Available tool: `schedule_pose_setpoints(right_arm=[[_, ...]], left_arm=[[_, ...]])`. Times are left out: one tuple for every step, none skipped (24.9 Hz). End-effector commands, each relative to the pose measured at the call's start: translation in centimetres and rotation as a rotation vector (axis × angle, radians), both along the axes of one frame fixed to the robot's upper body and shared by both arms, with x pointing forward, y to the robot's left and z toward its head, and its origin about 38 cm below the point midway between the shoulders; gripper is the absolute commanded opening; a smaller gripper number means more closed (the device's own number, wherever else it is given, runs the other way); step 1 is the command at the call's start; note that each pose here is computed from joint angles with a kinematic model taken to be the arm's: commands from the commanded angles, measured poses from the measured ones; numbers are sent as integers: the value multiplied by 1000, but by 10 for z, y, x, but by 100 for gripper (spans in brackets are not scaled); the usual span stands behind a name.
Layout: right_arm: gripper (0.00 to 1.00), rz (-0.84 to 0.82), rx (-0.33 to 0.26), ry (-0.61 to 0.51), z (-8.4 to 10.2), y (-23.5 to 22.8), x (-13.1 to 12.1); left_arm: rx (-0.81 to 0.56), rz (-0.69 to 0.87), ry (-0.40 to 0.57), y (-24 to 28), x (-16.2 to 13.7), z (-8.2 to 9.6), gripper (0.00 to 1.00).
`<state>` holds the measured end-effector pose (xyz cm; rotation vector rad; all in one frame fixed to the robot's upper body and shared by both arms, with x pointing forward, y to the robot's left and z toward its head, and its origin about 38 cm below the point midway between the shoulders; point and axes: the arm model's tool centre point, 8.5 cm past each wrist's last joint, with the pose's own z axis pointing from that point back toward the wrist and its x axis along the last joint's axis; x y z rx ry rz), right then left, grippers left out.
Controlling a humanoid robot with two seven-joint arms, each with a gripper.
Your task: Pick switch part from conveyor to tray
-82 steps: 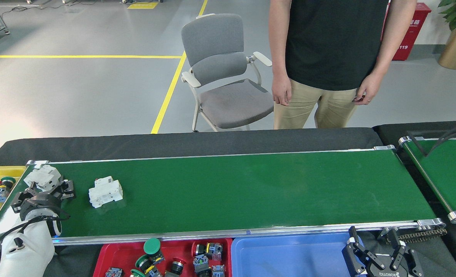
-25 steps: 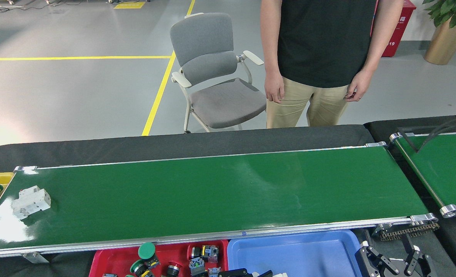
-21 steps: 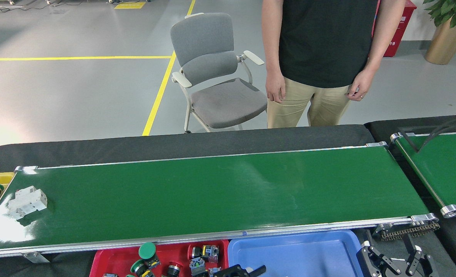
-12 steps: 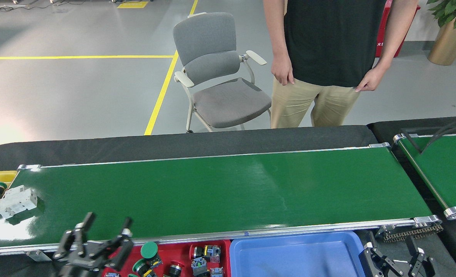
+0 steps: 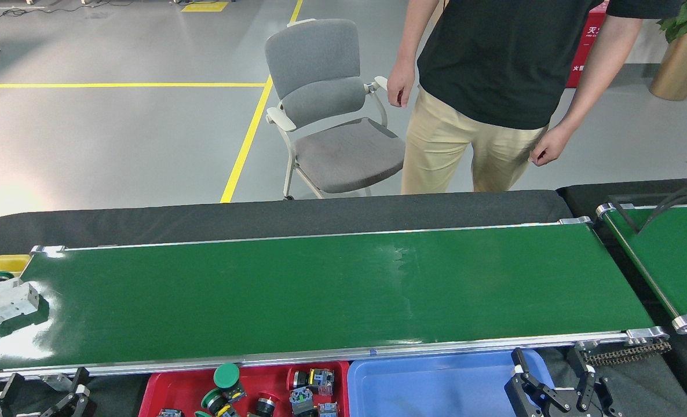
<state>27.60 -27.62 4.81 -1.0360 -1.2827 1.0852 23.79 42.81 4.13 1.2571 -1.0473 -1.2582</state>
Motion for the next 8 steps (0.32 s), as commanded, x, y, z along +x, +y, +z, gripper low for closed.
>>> schedule_pose_setpoints(right_arm=[[99,11,-4,-5,7,0,5],[99,14,-4,8,6,0,6],[99,16,-4,14,6,1,7],[99,17,-4,14,7,1,7],[99,17,-4,14,7,1,7],[99,16,-3,14,6,1,7],[99,16,-1,14,6,1,7],[99,16,-3,14,6,1,7]], left_arm=[[1,-24,-4,1,-2,1,99],[-6,-39,2,0,-3,-1,99],[-10,-47,3,0,-4,-1,99],[-11,-53,3,0,-4,-1,99],[-9,-53,3,0,-4,-1,99],[-11,-53,3,0,-4,-1,99],[-11,-53,5,0,-5,-1,99],[-12,-56,5,-1,-5,-2,99]])
